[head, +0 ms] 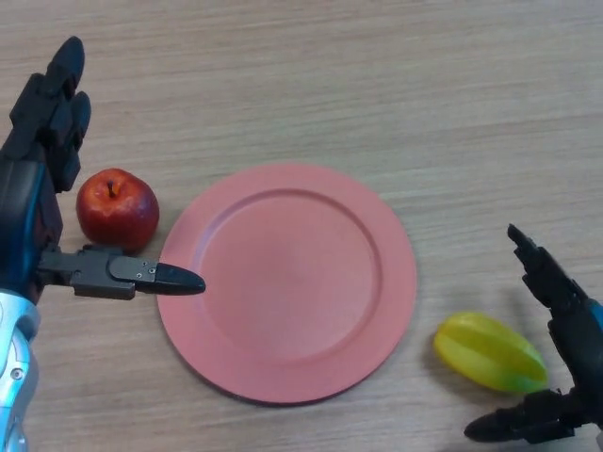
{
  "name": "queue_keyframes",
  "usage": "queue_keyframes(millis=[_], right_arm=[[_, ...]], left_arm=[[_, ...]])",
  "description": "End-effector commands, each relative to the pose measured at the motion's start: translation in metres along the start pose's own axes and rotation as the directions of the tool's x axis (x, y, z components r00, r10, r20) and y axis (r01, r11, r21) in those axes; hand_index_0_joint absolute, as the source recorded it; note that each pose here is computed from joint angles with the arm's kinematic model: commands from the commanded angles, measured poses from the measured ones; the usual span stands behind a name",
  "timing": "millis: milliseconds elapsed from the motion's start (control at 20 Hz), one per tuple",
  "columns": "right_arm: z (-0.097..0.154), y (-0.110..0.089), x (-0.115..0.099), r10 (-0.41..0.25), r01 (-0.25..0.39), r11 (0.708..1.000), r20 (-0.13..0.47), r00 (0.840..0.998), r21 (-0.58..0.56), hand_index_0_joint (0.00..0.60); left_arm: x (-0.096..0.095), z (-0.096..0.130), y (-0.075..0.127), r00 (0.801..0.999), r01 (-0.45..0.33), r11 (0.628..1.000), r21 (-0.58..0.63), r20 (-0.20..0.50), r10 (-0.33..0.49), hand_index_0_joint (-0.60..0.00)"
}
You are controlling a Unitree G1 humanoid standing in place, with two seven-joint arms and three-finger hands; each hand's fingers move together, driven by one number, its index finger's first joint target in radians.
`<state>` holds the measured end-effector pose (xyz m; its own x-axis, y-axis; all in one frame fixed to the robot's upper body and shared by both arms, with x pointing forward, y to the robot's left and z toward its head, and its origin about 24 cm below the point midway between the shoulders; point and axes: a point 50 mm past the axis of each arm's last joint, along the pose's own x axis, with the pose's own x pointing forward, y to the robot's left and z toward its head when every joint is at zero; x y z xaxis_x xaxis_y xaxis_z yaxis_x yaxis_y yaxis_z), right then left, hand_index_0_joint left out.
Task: Pick up the yellow starfruit and place it on the plate
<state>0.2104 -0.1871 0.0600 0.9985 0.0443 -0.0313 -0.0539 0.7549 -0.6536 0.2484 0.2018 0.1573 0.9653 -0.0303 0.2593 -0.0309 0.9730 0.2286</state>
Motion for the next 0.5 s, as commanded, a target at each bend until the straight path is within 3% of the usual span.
queue_keyframes(millis=[50, 100, 350, 500], right_arm=[[0.014, -0.011, 0.005, -0.12, 0.124, 0.992, 0.155, 0.981, -0.017, 0.549], [0.011, -0.008, 0.007, -0.121, 0.125, 0.992, 0.147, 0.982, -0.021, 0.6], [0.002, -0.001, 0.008, -0.11, 0.113, 0.993, 0.098, 0.989, -0.031, 0.6], [0.01, -0.006, 0.009, -0.115, 0.119, 0.993, 0.1, 0.988, -0.026, 0.6]], left_arm=[[-0.002, 0.033, 0.01, 0.975, -0.054, 0.995, 0.078, 0.22, 0.036, 0.0], [-0.002, 0.033, 0.011, 0.974, -0.058, 0.995, 0.079, 0.222, 0.039, 0.0], [-0.004, 0.033, 0.012, 0.974, -0.064, 0.995, 0.071, 0.221, 0.047, 0.0], [-0.005, 0.033, 0.013, 0.974, -0.071, 0.995, 0.064, 0.219, 0.056, 0.0]])
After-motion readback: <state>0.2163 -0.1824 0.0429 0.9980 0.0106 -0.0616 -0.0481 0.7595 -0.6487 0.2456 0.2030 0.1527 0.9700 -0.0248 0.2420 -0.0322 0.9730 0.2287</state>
